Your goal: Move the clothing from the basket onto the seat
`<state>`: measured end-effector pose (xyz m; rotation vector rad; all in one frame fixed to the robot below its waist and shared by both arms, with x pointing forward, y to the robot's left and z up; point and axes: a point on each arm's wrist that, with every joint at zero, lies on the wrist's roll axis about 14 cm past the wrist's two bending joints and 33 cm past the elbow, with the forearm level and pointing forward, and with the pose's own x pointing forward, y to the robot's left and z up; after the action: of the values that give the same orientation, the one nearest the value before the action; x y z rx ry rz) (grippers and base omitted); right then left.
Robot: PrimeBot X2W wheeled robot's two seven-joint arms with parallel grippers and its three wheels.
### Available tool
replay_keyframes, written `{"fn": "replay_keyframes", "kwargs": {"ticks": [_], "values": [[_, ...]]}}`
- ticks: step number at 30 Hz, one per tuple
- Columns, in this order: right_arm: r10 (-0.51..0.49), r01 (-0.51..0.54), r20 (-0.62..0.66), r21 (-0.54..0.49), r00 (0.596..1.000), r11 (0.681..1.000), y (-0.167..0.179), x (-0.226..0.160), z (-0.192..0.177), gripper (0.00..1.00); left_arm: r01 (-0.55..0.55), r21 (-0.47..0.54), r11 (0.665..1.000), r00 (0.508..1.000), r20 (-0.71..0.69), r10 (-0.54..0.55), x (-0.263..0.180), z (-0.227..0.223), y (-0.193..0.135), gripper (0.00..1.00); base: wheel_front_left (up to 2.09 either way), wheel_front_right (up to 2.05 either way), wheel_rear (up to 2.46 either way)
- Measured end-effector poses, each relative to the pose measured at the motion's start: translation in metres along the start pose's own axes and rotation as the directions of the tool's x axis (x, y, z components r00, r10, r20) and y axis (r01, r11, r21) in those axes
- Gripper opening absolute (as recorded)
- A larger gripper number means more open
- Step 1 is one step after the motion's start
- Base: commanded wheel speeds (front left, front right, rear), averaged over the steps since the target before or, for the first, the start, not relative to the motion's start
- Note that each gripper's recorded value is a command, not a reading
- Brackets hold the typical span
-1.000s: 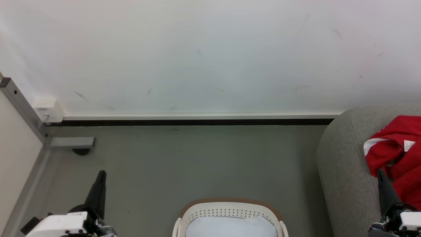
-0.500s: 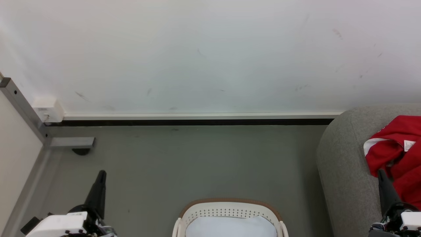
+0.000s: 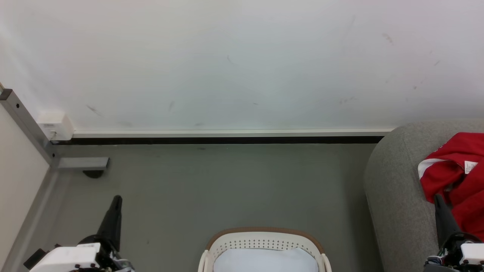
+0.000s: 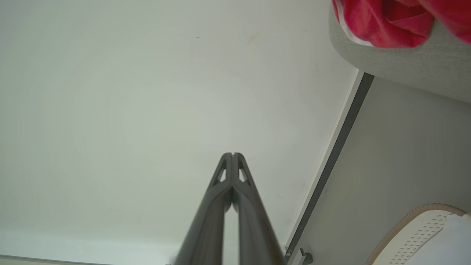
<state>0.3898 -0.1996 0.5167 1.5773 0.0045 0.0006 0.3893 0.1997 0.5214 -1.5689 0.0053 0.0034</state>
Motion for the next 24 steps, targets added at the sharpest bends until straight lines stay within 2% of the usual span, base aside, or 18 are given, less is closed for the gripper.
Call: {"fn": "replay_keyframes", "kwargs": {"ticks": [24], "values": [[-0.001, 0.001, 0.004, -0.003, 1.000, 1.000, 0.0010, -0.0004, 0.0012, 0.00, 0.000, 0.000, 1.000, 1.000, 0.000, 0.000, 0.0001, 0.0000, -0.0001, 0.00, 0.00, 0.00, 0.00]]}}
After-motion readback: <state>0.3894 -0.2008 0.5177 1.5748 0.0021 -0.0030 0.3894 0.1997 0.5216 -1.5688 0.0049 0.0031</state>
